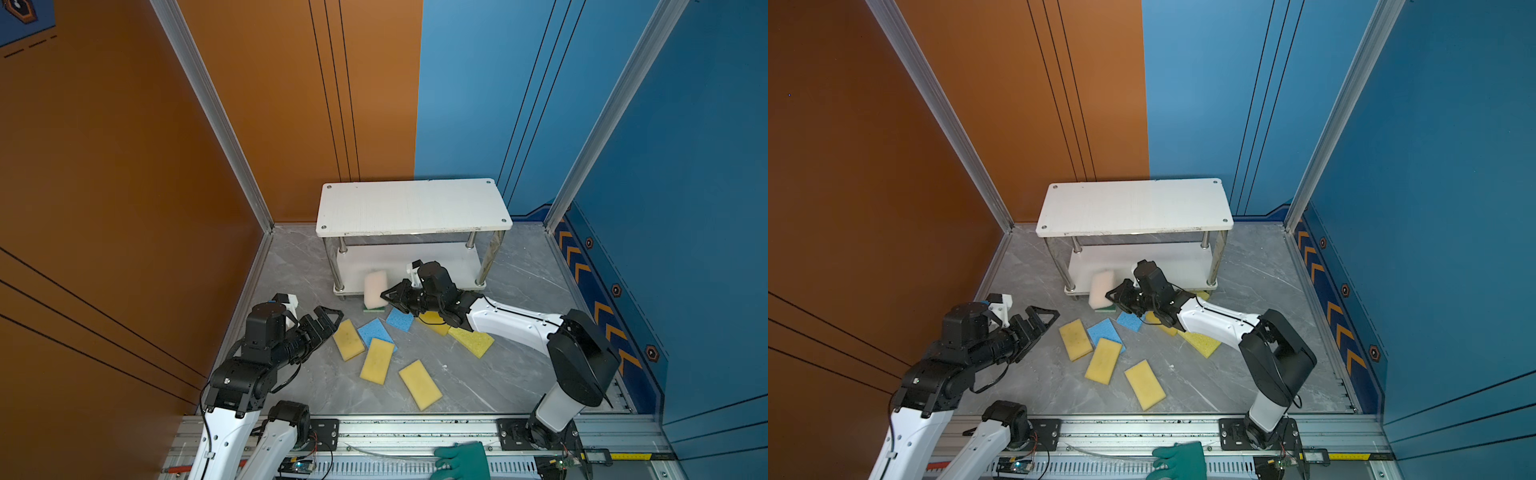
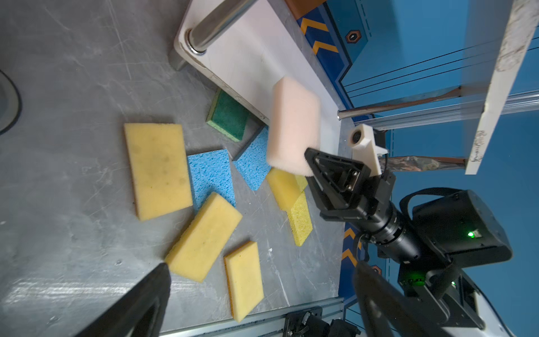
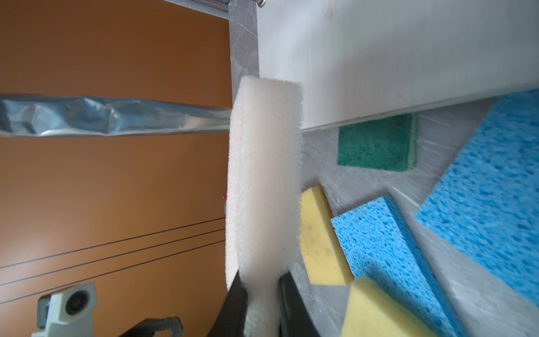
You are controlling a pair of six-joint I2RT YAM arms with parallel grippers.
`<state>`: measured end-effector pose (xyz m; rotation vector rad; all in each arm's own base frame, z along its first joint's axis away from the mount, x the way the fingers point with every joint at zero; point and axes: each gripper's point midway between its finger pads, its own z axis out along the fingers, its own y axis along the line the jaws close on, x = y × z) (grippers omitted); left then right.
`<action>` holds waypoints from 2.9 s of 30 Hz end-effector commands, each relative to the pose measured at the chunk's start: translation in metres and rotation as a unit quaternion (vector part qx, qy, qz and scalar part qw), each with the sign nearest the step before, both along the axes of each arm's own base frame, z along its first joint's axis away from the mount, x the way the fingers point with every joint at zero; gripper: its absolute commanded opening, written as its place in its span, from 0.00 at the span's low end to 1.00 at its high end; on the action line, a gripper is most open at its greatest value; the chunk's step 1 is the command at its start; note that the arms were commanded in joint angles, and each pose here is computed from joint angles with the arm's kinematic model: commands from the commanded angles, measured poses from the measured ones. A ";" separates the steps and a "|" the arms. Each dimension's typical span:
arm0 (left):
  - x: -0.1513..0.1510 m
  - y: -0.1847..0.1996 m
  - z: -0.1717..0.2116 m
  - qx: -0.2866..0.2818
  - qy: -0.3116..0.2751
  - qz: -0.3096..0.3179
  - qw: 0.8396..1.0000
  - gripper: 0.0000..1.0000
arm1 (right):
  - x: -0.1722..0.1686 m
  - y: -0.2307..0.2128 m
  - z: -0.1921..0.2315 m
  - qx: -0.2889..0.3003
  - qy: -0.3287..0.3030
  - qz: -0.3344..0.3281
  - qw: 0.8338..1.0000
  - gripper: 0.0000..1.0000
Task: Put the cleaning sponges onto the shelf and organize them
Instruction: 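Withdraw the open left gripper while the right gripper carries the sponge to the shelf, then push the white sponge onto the lower shelf with the right gripper and release, then withdraw the right gripper and lower it onto a yellow sponge nearer the robot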
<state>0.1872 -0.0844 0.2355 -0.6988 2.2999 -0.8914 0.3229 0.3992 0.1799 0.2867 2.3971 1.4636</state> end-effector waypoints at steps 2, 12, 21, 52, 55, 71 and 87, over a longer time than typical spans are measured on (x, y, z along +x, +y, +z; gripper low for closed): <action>-0.016 0.012 0.002 0.041 0.007 -0.001 0.999 0.98 | 0.034 0.023 0.020 0.043 -0.026 -0.012 0.999 0.17; -0.019 0.016 0.006 0.048 0.012 0.000 0.999 0.98 | 0.074 0.054 -0.018 0.043 0.000 -0.037 0.998 0.16; -0.022 0.018 0.006 0.048 0.021 -0.003 0.999 0.98 | 0.091 0.067 -0.046 0.027 0.012 -0.046 0.998 0.15; -0.024 0.014 0.001 0.021 0.032 -0.008 0.999 0.98 | 0.085 0.049 -0.074 -0.063 0.031 -0.057 0.996 0.59; -0.025 0.014 -0.001 0.017 0.033 -0.007 0.999 0.98 | 0.082 0.040 -0.075 -0.089 0.030 -0.060 0.994 0.62; -0.026 0.010 -0.005 0.001 0.040 -0.009 0.999 0.98 | 0.051 0.027 -0.009 -0.114 -0.042 0.000 0.993 0.72; -0.010 -0.020 -0.035 -0.080 0.066 -0.062 0.993 0.98 | -0.101 -0.086 0.003 -0.304 -0.024 0.179 0.935 0.73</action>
